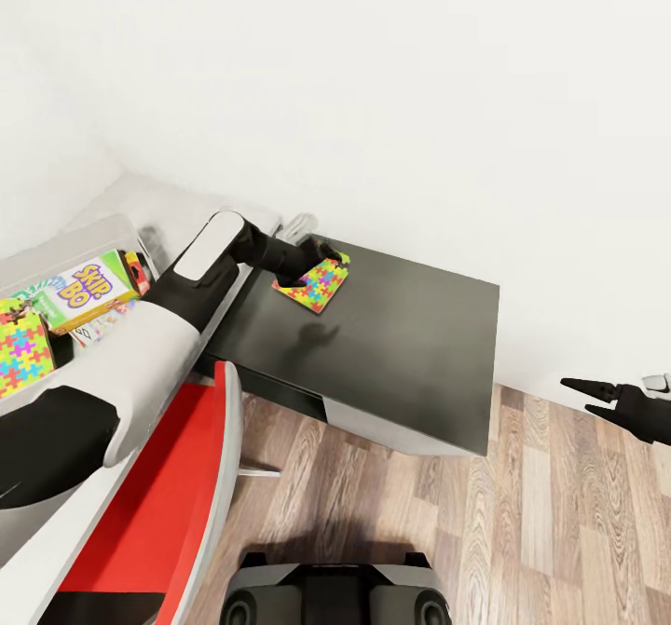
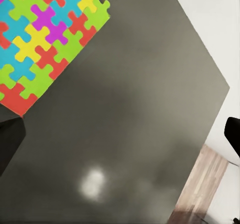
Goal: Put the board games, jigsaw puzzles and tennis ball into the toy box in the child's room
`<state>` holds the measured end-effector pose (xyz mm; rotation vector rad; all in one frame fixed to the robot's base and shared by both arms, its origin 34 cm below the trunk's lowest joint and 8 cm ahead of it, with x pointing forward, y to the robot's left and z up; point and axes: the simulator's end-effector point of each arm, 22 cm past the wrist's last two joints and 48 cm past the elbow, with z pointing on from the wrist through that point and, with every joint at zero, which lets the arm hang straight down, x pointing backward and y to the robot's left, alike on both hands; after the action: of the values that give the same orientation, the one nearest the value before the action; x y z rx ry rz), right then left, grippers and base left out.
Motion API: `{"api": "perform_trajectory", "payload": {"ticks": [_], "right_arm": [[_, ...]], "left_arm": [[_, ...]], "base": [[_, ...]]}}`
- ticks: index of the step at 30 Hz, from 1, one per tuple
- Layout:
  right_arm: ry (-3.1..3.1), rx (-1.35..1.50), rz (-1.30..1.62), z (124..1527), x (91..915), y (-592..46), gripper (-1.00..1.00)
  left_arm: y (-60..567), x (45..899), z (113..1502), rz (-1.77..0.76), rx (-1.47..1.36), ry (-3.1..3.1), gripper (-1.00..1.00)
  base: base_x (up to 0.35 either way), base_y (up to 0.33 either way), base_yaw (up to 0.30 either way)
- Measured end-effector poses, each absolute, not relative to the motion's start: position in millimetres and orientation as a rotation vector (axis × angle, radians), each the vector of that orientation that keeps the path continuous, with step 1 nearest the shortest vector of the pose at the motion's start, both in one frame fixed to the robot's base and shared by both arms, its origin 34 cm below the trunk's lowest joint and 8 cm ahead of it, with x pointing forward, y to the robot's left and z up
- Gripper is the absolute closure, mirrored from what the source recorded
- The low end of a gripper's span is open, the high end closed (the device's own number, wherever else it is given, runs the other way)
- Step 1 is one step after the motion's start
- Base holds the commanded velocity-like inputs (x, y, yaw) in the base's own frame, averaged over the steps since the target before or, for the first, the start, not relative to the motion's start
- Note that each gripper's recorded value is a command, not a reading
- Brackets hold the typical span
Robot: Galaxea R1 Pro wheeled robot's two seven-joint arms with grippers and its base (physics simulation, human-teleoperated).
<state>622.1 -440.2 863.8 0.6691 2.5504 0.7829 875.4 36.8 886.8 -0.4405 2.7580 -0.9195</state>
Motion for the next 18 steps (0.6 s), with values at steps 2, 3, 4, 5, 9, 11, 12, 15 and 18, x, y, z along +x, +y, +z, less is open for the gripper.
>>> {"api": "perform_trajectory", "payload": {"ticks": [2,3,4,5,9,11,12,15,18], "right_arm": [[2.550,0.669,0.783,863.8,622.1,-440.2,-1.00],[2.550,0.669,0.783,863.8,622.1,-440.2,-1.00],[2.550,0.669,0.783,863.8,622.1,-440.2,-1.00],[2.550,0.669,0.783,863.8,622.1,-440.2,-1.00],[2.550,0.669,0.783,863.8,622.1,-440.2,-1.00],[2.550,0.669,0.783,863.8,622.1,-440.2,-1.00],[2.550,0.669,0.783,863.8,622.1,-440.2,-1.00],[2.550,0.669,0.783,863.8,622.1,-440.2,-1.00],[2.550,0.669,0.783,863.8,622.1,-440.2,-1.00]], "left_arm": [[36.8,872.9,883.9,-0.920,-0.444,2.763,-1.00],[36.7,872.9,884.0,-0.920,-0.444,2.763,-1.00],[36.8,872.9,883.9,-0.920,-0.444,2.763,-1.00],[36.8,872.9,883.9,-0.920,-0.444,2.763,-1.00],[36.8,872.9,883.9,-0.920,-0.444,2.763,-1.00],[36.8,872.9,883.9,-0.920,-0.444,2.763,-1.00],[36.8,872.9,883.9,-0.920,-0.444,2.763,-1.00],[36.8,872.9,883.9,-0.920,-0.444,2.763,-1.00],[36.8,872.9,883.9,-0.920,-0.444,2.763,-1.00]], "base": [[0.000,0.000,0.000],[0.000,0.000,0.000],[0.000,0.000,0.000],[0.000,0.000,0.000],[0.000,0.000,0.000],[0.000,0.000,0.000],[0.000,0.000,0.000],[0.000,0.000,0.000],[0.000,0.000,0.000]]}}
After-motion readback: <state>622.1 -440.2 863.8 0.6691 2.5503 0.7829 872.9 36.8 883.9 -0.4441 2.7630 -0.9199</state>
